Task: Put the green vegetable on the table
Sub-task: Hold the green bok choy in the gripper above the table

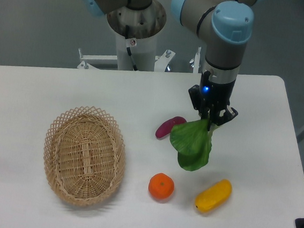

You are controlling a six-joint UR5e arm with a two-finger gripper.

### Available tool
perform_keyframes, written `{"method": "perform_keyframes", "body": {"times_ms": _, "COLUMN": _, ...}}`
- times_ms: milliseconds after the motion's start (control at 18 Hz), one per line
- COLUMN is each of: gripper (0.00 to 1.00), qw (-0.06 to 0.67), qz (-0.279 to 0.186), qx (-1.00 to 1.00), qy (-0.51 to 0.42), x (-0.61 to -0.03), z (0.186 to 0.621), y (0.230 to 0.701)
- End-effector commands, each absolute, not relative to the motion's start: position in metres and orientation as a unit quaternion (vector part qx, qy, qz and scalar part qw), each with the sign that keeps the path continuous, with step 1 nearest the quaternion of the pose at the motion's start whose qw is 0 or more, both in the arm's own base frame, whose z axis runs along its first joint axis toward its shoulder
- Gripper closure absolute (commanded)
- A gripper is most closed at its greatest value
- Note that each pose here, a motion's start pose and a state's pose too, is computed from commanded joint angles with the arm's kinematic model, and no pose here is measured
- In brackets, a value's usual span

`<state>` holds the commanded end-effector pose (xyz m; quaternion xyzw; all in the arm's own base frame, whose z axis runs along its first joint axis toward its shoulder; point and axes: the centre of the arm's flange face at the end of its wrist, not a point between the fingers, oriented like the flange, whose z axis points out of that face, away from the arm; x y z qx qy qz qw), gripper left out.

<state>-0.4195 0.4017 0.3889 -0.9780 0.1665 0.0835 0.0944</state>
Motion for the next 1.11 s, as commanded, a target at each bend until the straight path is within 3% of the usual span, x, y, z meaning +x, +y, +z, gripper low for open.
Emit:
{"method": "perform_keyframes", "body": {"times_ms": 778, "gripper": 0.71, "qw": 0.080, "qz": 0.068, "qx": -0.977, "qy": 0.185, "x": -0.412, "z": 0.365, "y": 0.389}}
{"method": "perform_keyframes", "body": {"times_ms": 1111, "gripper": 0.72, "qw": 0.069, "qz": 0.053, "qx": -0.971, "qy": 0.221, "x": -0.424, "z": 0.339, "y": 0.360}}
